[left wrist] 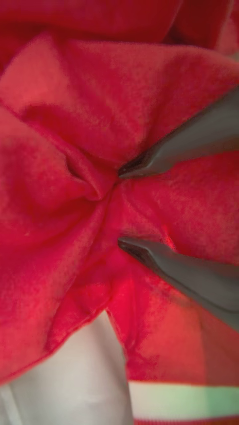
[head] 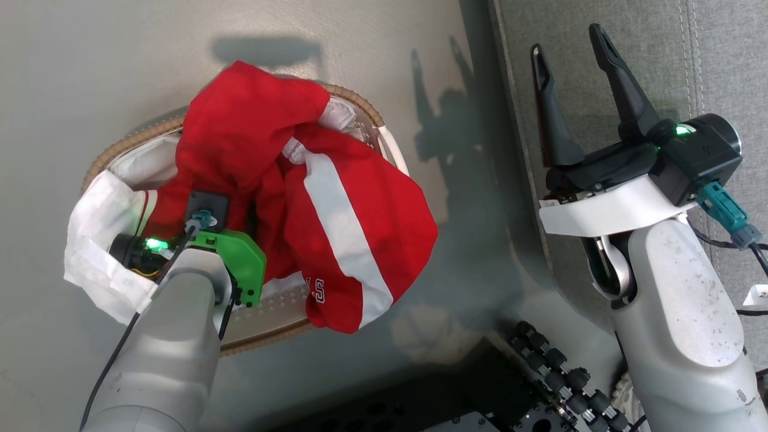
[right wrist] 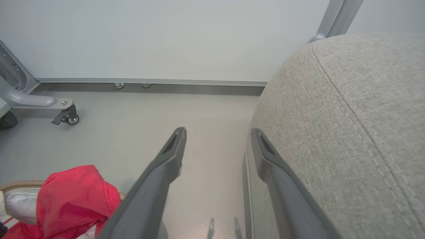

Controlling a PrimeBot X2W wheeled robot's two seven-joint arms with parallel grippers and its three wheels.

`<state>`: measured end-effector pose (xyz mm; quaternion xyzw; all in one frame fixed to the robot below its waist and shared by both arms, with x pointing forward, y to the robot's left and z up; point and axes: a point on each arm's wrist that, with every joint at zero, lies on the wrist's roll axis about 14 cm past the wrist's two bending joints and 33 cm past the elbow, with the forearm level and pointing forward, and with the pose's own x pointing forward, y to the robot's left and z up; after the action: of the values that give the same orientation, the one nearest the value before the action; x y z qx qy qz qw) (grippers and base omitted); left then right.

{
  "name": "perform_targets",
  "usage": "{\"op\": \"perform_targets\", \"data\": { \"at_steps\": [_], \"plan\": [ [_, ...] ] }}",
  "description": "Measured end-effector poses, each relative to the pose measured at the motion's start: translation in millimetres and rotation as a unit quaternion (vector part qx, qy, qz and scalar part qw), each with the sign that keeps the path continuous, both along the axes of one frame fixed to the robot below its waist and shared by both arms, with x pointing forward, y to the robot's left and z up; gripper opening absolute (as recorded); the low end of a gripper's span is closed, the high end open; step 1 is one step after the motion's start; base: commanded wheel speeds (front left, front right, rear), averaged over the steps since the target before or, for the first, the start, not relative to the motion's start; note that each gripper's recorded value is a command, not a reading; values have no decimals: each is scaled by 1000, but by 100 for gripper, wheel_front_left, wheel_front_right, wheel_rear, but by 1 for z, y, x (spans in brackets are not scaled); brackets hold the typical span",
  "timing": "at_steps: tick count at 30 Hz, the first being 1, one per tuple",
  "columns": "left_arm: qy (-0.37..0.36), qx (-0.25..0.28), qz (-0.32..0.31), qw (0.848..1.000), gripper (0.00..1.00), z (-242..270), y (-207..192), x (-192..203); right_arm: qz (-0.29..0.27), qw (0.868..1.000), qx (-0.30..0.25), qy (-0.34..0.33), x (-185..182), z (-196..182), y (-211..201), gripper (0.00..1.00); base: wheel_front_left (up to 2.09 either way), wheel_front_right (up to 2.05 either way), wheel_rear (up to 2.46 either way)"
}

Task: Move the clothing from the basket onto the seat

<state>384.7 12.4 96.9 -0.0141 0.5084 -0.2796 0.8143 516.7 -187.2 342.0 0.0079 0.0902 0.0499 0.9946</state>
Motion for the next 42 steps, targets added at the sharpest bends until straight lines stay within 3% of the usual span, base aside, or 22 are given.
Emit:
{"op": "perform_targets", "data": {
  "at_steps": [1,2,14,26,36,42],
  "plan": [
    [2,0,-5,1000,29,0,-1,-1,0,1000,0,-1,0,1,0,100,0,0,0],
    [5,-1,-8,1000,0,1,-2,-2,0,1000,0,-1,0,1,0,100,0,0,0],
    [1,-4,-4,1000,0,24,-1,-8,-6,1000,-1,-20,-2,27,-4,100,0,0,0],
    [-70,-74,51,993,0,112,-13,-10,-25,998,-7,-53,-34,84,-12,100,0,0,0],
    [-181,-114,103,971,0,197,-7,8,-26,996,2,-80,-68,120,-5,100,0,0,0],
    [-265,-139,137,944,0,257,5,21,-16,996,11,-93,-88,135,5,100,0,0,0]
  ]
}}
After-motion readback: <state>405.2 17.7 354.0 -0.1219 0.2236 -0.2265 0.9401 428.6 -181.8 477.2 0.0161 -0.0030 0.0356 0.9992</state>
